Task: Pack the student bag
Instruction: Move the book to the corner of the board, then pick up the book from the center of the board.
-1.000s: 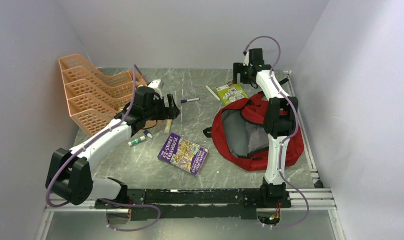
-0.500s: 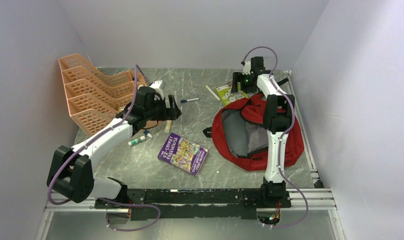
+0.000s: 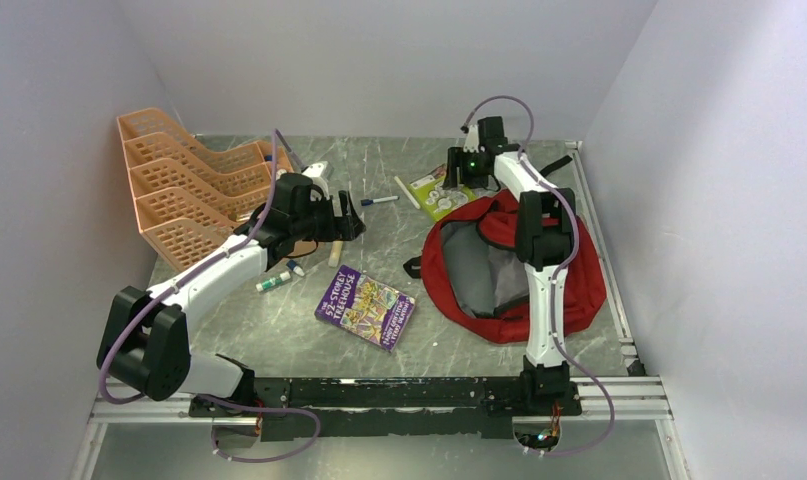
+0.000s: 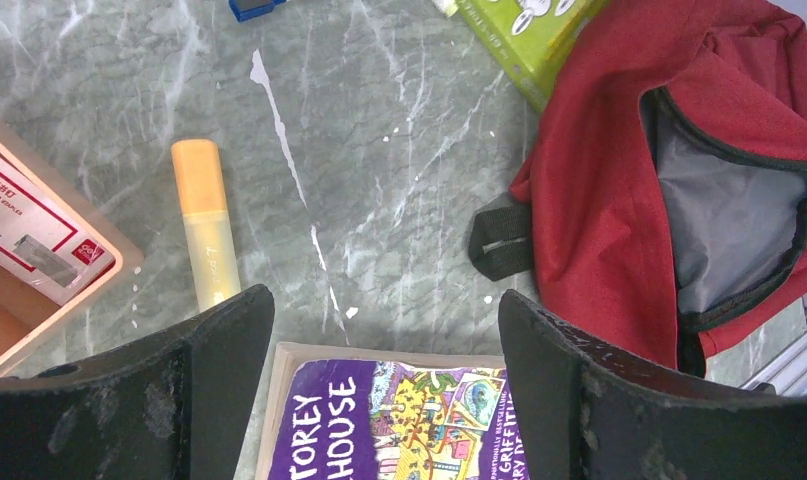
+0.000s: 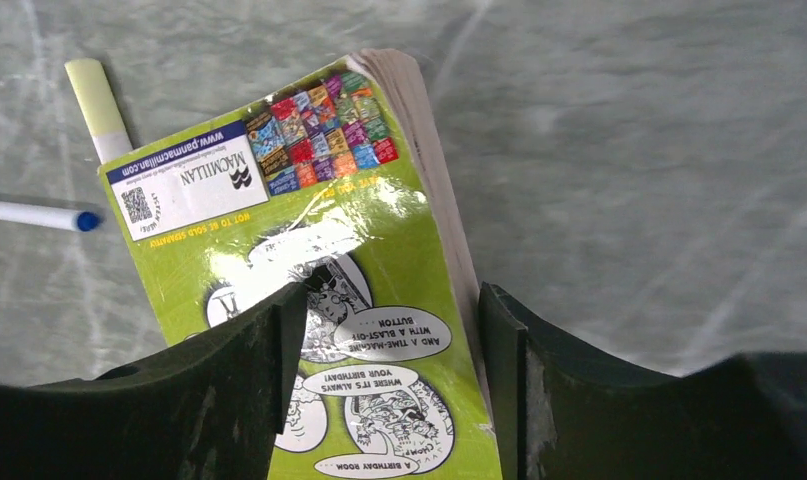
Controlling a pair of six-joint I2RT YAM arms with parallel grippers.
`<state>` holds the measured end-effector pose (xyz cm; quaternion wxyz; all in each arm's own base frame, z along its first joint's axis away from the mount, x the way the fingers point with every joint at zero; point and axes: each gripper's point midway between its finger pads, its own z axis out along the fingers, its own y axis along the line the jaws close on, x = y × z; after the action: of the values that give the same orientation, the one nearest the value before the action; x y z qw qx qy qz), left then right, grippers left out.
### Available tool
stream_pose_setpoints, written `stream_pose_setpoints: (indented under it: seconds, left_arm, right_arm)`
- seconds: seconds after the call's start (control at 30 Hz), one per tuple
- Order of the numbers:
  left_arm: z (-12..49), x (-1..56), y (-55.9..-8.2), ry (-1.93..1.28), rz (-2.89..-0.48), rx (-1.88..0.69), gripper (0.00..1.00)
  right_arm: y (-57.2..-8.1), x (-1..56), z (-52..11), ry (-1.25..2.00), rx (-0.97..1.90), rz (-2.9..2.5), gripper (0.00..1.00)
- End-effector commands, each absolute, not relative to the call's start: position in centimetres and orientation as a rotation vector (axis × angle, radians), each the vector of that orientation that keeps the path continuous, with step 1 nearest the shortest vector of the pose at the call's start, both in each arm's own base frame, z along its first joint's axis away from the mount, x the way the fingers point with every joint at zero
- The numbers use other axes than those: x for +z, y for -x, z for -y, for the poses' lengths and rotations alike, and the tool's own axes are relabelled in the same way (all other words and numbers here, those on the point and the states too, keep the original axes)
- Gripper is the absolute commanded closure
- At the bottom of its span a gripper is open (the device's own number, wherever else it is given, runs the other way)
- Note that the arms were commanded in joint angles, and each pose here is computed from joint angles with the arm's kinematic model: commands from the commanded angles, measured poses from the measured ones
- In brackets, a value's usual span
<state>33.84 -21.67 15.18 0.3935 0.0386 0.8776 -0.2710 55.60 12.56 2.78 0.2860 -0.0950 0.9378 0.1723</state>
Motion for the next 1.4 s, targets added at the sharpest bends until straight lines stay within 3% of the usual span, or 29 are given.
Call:
stream_pose_setpoints:
  seconds: [0.0, 0.33, 0.57, 0.77, 0.93, 1.07, 1.27, 1.37]
  left_arm:
    - [21.9, 15.1, -34.0, -0.102, -2.217, -0.709, 0.13]
    - [22.6, 13.9, -34.4, -0.057, -2.232, -0.753, 0.13]
    - [23.0, 11.3, -35.1, 0.07, -2.324, -0.749, 0.12]
    - [24.3, 11.6, -35.4, 0.08, -2.311, -0.787, 0.13]
    - [25.5, 11.5, -35.3, 0.07, -2.311, -0.777, 0.13]
    - [26.3, 10.8, -35.4, 0.11, -2.321, -0.771, 0.13]
    - [27.4, 10.0, -36.3, 0.169, -2.311, -0.753, 0.13]
    - [28.0, 9.2, -36.8, 0.19, -2.325, -0.745, 0.13]
  right_arm:
    - [-49.6, -2.1, -16.3, 0.15, 0.54, -2.726, 0.39]
    - [-45.0, -2.1, -24.1, 0.005, 0.644, -2.752, 0.52]
    - [-42.5, -1.4, -25.6, -0.095, 0.663, -2.717, 0.55]
    - [-41.2, -1.7, -24.9, 0.089, 0.577, -2.732, 0.41]
    - [-40.3, -1.6, -24.0, 0.261, 0.528, -2.75, 0.42]
    - [-39.2, -2.8, -23.5, 0.288, 0.547, -2.794, 0.56]
    - [-39.4, -4.3, -21.2, 0.09, 0.594, -2.809, 0.96]
    - [-39.5, -5.0, -19.8, 0.027, 0.617, -2.815, 1.0]
